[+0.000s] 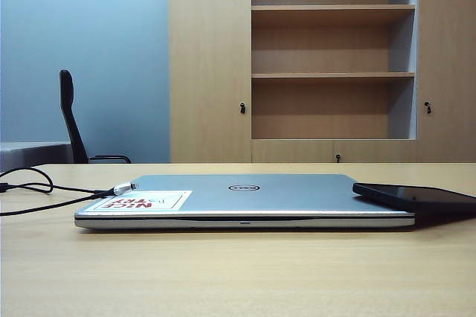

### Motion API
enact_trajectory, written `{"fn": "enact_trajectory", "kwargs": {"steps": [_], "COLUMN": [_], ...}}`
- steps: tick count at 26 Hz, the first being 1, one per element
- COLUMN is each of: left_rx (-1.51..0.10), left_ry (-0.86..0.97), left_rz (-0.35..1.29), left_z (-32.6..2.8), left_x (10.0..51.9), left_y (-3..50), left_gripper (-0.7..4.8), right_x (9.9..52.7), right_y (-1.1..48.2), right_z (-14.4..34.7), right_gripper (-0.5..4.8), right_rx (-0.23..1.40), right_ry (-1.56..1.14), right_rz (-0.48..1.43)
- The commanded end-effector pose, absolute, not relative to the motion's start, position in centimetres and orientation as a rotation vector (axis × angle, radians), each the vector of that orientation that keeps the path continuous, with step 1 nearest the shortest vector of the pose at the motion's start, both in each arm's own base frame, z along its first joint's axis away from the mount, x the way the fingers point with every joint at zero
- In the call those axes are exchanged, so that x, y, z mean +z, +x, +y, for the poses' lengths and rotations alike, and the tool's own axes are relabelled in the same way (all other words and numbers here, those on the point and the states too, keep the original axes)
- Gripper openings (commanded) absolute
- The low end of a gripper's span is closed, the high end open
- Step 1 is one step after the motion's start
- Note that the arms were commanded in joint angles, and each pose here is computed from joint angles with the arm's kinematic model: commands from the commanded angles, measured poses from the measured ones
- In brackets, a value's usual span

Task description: Pick up the charging cable and the phone, plug the charging cable into the charging port on the phone, and finally place them back on the table.

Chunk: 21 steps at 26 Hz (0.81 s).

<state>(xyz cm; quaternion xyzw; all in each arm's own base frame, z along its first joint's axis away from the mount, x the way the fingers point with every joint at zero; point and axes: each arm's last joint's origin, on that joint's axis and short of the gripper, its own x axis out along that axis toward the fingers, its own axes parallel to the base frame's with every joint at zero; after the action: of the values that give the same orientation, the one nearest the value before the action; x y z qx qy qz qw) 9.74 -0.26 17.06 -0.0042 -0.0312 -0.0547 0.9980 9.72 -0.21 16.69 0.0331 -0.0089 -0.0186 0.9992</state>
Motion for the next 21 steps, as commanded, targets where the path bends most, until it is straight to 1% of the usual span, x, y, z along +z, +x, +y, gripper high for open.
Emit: {"fn": "enact_trajectory", "kwargs": {"steps": [1, 7, 12, 15, 18, 19, 21], "left_rx": [-0.110, -0.110, -0.113, -0.118, -0.121, -0.122, -0.122], "left_ry": [-0.003, -0.003, -0.038, -0.084, -0.080, -0.079, -0.078], "left_rz": [-0.074, -0.073, -0.129, -0.157, -0.212, -0.229, -0.233], "left_z": [-0.3, -0.3, -0.3, -0.3, -0.3, -0.3, -0.3], "left_x": [17.2, 17.2, 18.2, 19.4, 21.5, 22.4, 23.2], "left_y": [9.7, 9.7, 9.6, 9.2, 8.7, 8.5, 8.6], "left_gripper": [-0.06, -0.06, -0.06, -0.06, -0.06, -0.06, -0.06], "right_x": [16.7, 16.7, 18.4, 20.2, 23.1, 24.8, 26.4], "right_y": [9.7, 9.7, 9.4, 8.9, 8.2, 8.0, 7.9], "right_z": [-0.2, -0.2, -0.2, -0.2, -0.2, -0.2, -0.1], "right_gripper": [-0.05, -0.05, -0.05, -0.05, -0.05, -0.05, -0.05], "right_rx": [-0.039, -0.037, -0.032, -0.029, -0.027, -0.024, -0.016], "right_ry": [0.066, 0.041, 0.092, 0.113, 0.113, 0.113, 0.113], "right_rz": [-0.032, -0.033, -0.087, -0.126, -0.150, -0.171, -0.186]}}
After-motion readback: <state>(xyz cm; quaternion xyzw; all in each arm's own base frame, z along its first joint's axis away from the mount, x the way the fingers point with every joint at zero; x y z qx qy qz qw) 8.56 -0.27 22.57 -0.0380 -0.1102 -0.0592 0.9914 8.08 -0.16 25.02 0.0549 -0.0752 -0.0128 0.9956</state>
